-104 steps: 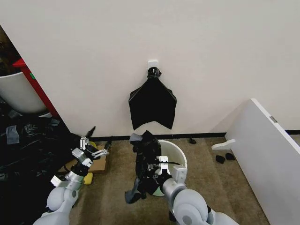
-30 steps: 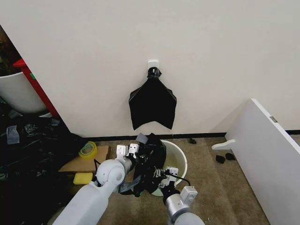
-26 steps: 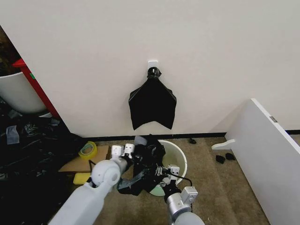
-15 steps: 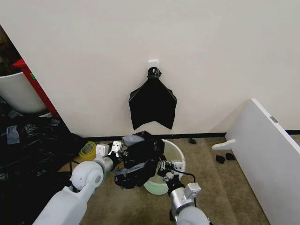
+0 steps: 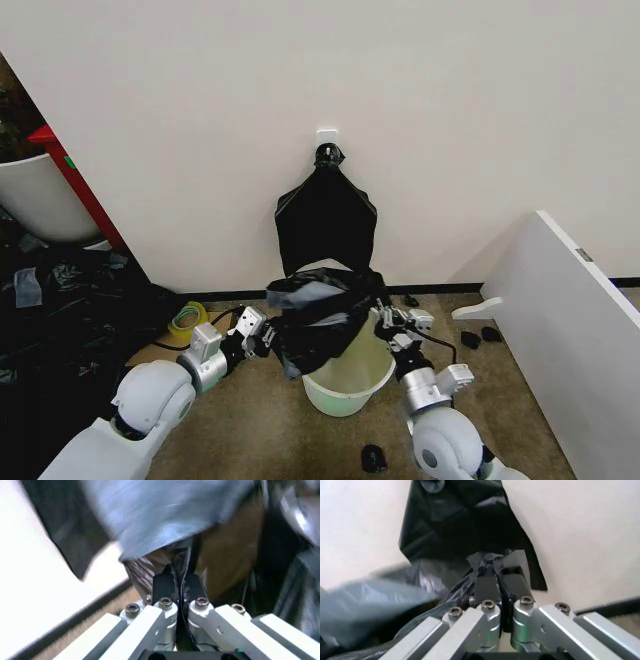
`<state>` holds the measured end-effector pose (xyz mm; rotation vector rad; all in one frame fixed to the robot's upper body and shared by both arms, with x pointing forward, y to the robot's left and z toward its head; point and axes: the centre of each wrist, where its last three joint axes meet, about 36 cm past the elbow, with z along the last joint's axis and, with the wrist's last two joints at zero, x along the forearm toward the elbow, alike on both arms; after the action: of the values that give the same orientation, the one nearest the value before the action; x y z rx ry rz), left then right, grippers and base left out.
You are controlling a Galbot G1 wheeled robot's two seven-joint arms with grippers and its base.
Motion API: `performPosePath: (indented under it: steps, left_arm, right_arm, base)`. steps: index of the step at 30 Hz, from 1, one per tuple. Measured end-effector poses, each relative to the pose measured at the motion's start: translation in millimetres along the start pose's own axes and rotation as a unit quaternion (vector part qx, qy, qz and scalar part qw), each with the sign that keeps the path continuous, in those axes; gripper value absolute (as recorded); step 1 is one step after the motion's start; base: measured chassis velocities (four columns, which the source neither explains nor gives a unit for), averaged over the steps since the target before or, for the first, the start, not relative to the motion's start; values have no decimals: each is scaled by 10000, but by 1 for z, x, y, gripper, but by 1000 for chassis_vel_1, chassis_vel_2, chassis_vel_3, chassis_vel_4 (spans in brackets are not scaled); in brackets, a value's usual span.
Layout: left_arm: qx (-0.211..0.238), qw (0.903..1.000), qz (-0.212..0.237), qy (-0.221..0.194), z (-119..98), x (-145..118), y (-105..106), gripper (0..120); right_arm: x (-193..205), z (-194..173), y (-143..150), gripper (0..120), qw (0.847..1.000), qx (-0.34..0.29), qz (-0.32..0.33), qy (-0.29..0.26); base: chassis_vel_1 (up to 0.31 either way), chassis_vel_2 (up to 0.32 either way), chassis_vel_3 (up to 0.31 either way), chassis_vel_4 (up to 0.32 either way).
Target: Place the garbage bag over the trash bin.
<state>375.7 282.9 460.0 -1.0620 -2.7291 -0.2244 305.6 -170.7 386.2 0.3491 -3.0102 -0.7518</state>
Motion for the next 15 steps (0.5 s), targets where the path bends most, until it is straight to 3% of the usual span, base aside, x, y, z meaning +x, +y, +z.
performPosePath:
  steps: [5, 7, 11, 15]
  left_arm:
    - [202, 9990, -90, -387, -8, 7, 14, 0]
    - [568, 9962, -108, -651, -14, 14, 27, 0]
    - [859, 9938, -105, -694, -14, 18, 33, 0]
    - [1031, 9928, -61, -598, -2, 14, 26, 0]
  right_arm:
    - [15, 0, 8, 0, 9997, -145, 131, 173]
    - [28, 0, 15, 0, 9985, -253, 309, 387]
    - [33, 4, 16, 0, 9976, -263, 411, 487]
    - [35, 7, 18, 0, 9979, -223, 387, 479]
  base:
    - [0, 0, 0, 0]
    - [0, 0, 0, 0]
    - [0, 0, 0, 0]
    - [0, 0, 0, 0]
